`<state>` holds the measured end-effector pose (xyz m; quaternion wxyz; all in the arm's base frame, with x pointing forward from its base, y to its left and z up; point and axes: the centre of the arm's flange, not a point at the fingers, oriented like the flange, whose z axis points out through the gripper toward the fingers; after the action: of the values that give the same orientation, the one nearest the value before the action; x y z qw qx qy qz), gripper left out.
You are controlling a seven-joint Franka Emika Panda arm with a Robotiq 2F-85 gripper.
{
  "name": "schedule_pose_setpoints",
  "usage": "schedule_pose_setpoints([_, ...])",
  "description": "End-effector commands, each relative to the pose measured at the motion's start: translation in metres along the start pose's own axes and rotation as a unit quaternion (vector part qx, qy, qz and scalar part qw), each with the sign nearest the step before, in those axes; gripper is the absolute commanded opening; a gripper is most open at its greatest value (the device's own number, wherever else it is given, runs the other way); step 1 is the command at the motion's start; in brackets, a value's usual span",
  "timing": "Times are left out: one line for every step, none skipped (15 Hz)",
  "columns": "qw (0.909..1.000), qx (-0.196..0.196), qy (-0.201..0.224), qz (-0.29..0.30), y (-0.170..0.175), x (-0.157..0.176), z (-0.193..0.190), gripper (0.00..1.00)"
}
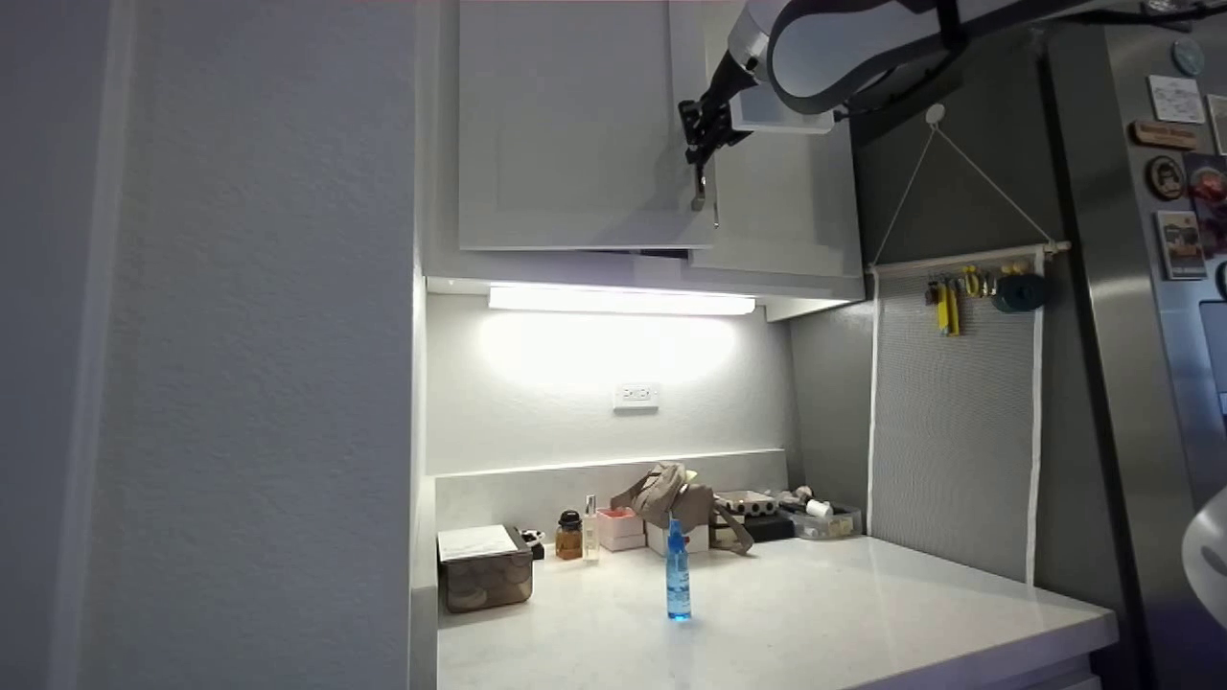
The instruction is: Open the top left and right cabinet doors respectively
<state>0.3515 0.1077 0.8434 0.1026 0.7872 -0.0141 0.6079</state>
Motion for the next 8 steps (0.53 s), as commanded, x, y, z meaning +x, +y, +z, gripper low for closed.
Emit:
schedule_pose_setpoints([0.9982, 0.015, -0.038, -0.044, -0.009, -0.04, -0.022, 0.05])
schedule_pose_setpoints([0.9979, 0.019, -0.04, -0.048, -0.01, -0.043, -0.028, 0.05])
schedule_pose_setpoints([0.9976, 0.022, -0.041, -0.052, -0.011, -0.045, -0.031, 0.05])
schedule_pose_setpoints([0.9972, 0.025, -0.043, -0.056, -0.013, -0.047, -0.036, 0.05])
schedule_pose_setpoints([0.9967, 0.028, -0.045, -0.061, -0.015, -0.049, -0.04, 0.05])
schedule_pose_setpoints([0.9963, 0.031, -0.047, -0.064, -0.017, -0.051, -0.044, 0.05])
schedule_pose_setpoints([0.9962, 0.034, -0.046, -0.066, -0.018, -0.052, -0.048, 0.05])
schedule_pose_setpoints([0.996, 0.037, -0.046, -0.068, -0.02, -0.054, -0.052, 0.05])
